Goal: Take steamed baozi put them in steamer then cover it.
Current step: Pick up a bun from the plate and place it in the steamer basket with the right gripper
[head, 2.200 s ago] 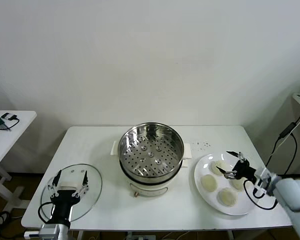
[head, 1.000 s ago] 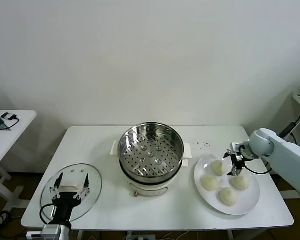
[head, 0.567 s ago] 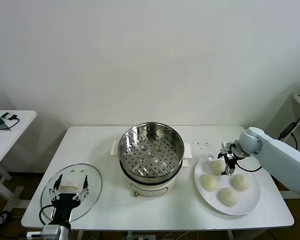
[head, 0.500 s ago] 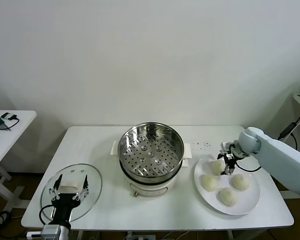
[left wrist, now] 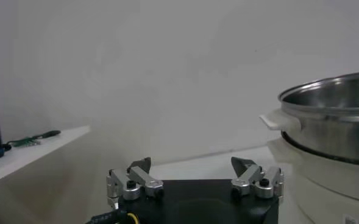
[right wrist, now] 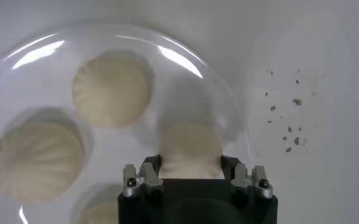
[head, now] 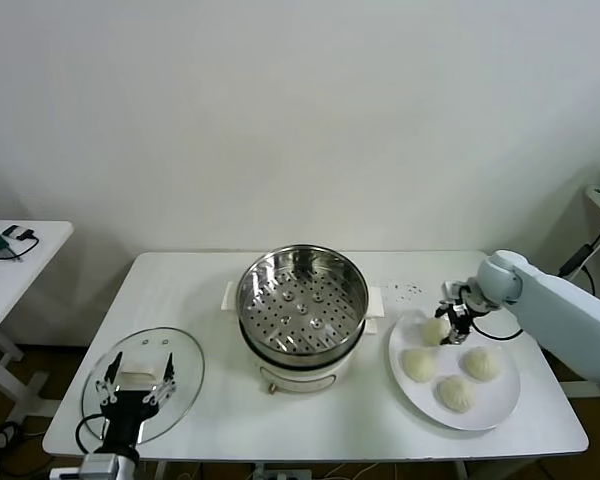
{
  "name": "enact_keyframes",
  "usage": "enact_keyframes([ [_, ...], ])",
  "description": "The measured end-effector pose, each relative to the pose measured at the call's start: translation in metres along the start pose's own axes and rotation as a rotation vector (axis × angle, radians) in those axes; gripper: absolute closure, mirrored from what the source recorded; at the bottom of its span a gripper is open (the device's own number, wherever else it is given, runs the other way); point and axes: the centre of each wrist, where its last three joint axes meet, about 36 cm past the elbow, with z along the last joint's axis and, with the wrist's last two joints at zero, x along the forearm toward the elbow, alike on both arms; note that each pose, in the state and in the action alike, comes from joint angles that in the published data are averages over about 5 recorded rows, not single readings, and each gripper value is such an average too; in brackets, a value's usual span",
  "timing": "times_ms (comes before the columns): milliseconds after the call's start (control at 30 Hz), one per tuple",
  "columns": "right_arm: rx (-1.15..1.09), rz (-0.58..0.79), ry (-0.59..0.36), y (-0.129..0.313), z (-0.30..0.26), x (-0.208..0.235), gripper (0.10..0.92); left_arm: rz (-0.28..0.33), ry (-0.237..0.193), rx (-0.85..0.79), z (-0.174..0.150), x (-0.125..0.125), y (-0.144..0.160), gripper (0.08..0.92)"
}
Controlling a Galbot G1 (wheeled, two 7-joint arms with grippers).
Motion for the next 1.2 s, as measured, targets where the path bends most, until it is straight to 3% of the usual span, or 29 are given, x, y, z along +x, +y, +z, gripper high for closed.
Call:
enact_keyframes([
  [300,0.283,0.057,-0.019,-0.055,-0.058,0.095,0.365,0.001,0.003,-0.002,-0.002,0.003,0.002,0.177],
  [633,0.682,0.095,0.009,-0.098,-0.167,0.181,0.360,0.014,0.008,0.010,-0.002,0.006,0.000,0.177],
  [867,0.997,0.088,0.062,-0.103,-0.259,0.189,0.361,0.021,0.010,0.012,-0.002,0.007,0.001,0.177],
  [1200,1.339,0.047,0.143,-0.091,-0.355,0.144,0.353,0.018,0.015,0.007,-0.002,0.011,0.005,0.177],
])
